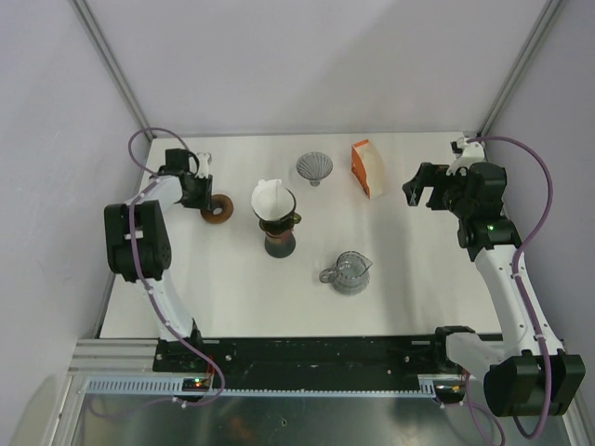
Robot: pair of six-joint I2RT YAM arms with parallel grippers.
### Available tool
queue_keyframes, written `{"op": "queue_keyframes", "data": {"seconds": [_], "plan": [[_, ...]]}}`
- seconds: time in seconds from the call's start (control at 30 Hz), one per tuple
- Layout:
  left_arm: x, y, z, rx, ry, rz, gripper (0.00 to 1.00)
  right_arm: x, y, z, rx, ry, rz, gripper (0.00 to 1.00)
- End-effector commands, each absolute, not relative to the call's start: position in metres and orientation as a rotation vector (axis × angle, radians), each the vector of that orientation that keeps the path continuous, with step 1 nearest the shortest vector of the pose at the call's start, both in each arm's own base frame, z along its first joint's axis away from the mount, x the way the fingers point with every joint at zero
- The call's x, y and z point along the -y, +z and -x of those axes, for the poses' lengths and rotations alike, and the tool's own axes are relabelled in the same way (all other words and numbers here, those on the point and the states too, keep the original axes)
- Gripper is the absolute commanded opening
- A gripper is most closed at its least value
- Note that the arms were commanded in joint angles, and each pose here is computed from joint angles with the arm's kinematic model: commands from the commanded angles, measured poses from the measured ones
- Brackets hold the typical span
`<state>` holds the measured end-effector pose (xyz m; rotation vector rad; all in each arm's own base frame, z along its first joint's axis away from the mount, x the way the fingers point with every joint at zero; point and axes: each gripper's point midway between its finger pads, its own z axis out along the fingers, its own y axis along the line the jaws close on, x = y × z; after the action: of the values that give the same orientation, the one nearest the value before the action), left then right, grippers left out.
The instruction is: Place the coffee filter in the dripper
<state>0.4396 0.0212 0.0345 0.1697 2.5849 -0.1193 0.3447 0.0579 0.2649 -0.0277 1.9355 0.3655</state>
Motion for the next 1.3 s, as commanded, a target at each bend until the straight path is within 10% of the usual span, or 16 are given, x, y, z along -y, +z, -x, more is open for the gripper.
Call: {"op": "queue_keyframes", "data": {"seconds": [0.0, 0.93, 1.27], "plan": [[-0.015, 0.122, -0.46, -2.362, -0.129, -0.162, 0.0, -0.054, 0.276, -0.345, -1.896, 0.344, 0.03, 0.99], [0.113, 0.429, -0.446, -1.679, -0.03, -0.34, 0.0, -0.056, 0.285, -0.332, -1.877, 0.359, 0.034, 0.99], [0.27, 0.398, -0.346, -1.721, -0.359, -0.822, 0.0, -0.049, 0.284, -0.334, -1.881, 0.322, 0.005, 0.99]]}}
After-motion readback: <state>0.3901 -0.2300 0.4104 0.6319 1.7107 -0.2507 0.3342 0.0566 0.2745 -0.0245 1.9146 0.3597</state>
